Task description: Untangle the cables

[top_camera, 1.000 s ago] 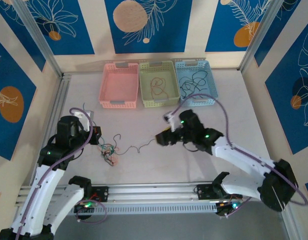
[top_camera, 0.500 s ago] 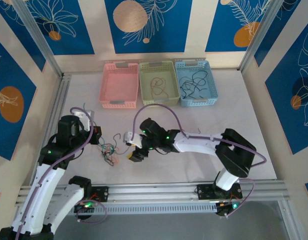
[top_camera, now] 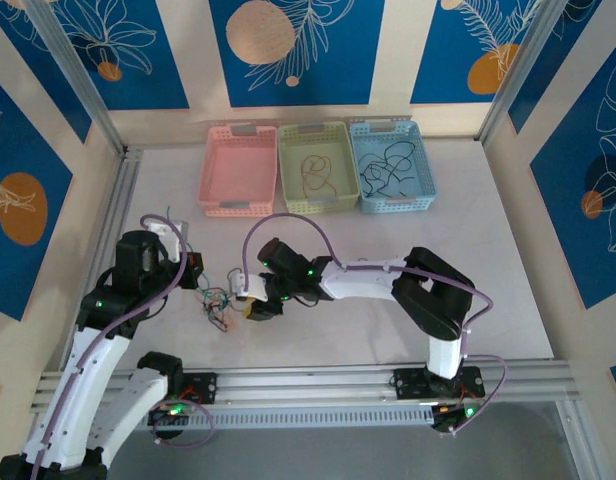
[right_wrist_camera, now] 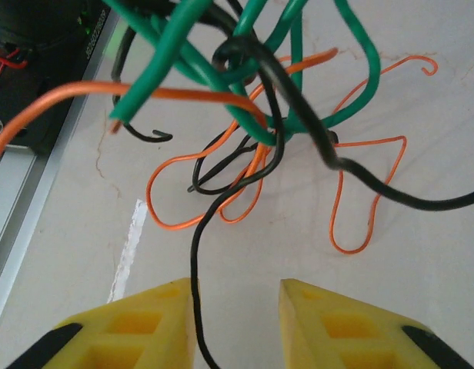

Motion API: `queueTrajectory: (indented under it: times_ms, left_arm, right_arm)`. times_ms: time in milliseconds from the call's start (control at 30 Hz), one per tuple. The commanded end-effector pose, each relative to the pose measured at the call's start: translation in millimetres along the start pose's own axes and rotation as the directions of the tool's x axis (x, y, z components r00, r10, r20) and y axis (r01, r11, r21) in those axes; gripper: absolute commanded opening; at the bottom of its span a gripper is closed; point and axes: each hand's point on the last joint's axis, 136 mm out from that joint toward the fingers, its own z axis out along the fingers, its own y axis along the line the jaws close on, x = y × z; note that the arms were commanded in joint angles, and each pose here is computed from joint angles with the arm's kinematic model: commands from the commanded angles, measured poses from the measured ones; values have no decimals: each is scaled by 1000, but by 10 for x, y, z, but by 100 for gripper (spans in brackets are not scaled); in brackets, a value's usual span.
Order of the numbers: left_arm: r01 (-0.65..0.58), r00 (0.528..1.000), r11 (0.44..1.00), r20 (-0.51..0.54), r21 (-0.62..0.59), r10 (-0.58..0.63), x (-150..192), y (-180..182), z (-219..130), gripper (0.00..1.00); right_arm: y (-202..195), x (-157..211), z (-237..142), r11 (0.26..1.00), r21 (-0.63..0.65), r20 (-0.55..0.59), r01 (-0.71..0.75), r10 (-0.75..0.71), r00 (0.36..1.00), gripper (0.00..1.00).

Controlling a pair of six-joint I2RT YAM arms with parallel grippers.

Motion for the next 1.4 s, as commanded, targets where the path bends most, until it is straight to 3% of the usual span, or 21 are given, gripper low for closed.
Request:
queueTrajectory:
  times_ms: [0, 33, 133, 267, 367, 433, 500, 600, 767, 900, 1067, 1133, 1267, 1367]
  left_arm:
    - [-14, 1000, 1000, 14, 6, 14, -32, -1, -11, 0]
    - [-14, 1000, 1000, 15, 5, 14, -34, 0, -14, 0]
    - [-13, 1000, 1000, 15, 7, 13, -34, -3, -13, 0]
    - [-14, 1000, 1000, 15, 6, 14, -34, -3, -14, 0]
    - [-15, 1000, 1000, 16, 6, 15, -35, -3, -16, 0]
    - [-13, 1000, 1000, 15, 5, 13, -34, 0, -14, 0]
    - [-15, 1000, 1000, 20, 2, 15, -41, 4, -25, 0]
    - [-16, 999, 1000, 28, -2, 16, -48, 8, -43, 0]
    - [-16, 999, 1000, 34, -5, 17, -54, 12, -57, 0]
    - [-16, 999, 1000, 28, 1, 16, -47, 5, -46, 0]
    - [-17, 999, 1000, 30, 8, 16, -51, -10, -49, 0]
    - [-17, 999, 1000, 31, 10, 17, -52, -13, -51, 0]
    - [-18, 999, 1000, 30, 15, 17, -53, -23, -47, 0]
    - [-17, 999, 1000, 30, 17, 16, -49, -24, -50, 0]
  right_arm:
    - [62, -79, -24, 999, -32, 21, 21, -20, 1000, 33]
    - [68, -87, -26, 999, -33, 25, 18, -18, 1000, 32]
    - [13, -73, -28, 1000, 0, 15, 12, -12, 1000, 2]
    - [-213, -48, -265, 990, 141, 53, -30, 23, 998, 0]
    - [-604, 135, -735, 931, 246, 158, -270, 237, 959, 0]
    - [-815, 168, -1198, 865, 288, 328, -411, 314, 891, 0]
    - [-1052, 336, -1696, 744, 292, 462, -601, 440, 770, 0]
    - [-1321, 815, -2194, 521, 261, 562, -813, 603, 567, 0]
    - [-1416, 1461, -2748, 224, 145, 692, -964, 673, 261, 0]
    - [-1327, 1591, -2777, 127, 150, 667, -980, 719, 196, 0]
    - [-1105, 2113, -2885, -214, 319, 661, -923, 748, 55, 0]
    - [-1013, 2270, -2915, -292, 367, 649, -883, 761, 18, 0]
    - [-885, 2401, -2926, -375, 461, 583, -804, 811, -44, 5]
    - [-832, 2507, -2868, -392, 515, 547, -762, 835, -60, 14]
